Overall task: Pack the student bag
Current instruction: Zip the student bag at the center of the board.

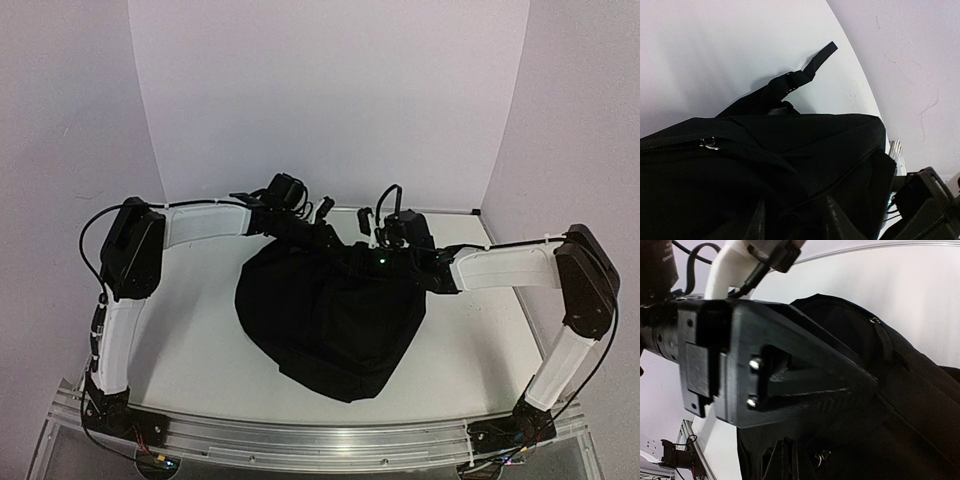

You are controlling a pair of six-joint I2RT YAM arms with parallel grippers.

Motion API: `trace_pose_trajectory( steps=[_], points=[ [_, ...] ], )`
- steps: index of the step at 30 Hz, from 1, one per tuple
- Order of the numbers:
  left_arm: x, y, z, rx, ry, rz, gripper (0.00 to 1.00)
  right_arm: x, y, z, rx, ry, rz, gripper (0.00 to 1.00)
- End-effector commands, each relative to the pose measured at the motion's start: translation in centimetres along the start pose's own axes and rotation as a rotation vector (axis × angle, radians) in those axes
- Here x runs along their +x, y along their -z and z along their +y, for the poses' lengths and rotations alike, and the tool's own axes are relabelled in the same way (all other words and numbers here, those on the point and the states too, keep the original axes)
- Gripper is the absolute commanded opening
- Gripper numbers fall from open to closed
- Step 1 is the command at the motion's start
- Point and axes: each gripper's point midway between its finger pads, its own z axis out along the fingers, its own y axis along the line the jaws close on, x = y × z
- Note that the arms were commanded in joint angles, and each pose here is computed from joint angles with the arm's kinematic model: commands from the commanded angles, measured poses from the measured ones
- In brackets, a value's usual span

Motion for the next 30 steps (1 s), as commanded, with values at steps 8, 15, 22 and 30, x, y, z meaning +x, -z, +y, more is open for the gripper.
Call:
trace_pose_trajectory(
  steps=[8, 15, 22, 30],
  points=[
    [1.3, -3.1, 0.7, 0.020, 0.004, 0.054, 0.07, 0.7, 1.5, 4.4, -0.028, 0.067, -0.021, 0.00],
    [0.6, -4.1, 1.6, 0.023, 0.018, 0.029, 0.02, 4.2, 2.0, 7.5, -0.047, 0.080, 0.036, 0.00],
    [-1.0, -3.8, 2.5, 0.021, 0.028, -0.015, 0.00, 8.1, 1.6, 10.3, -0.050, 0.112, 0.107, 0.00],
    [-2.9, -1.2, 0.4, 0.073, -0.036, -0.069, 0.31, 5.8, 3.0, 8.4, 0.141, 0.054, -0.026, 0.00]
  ],
)
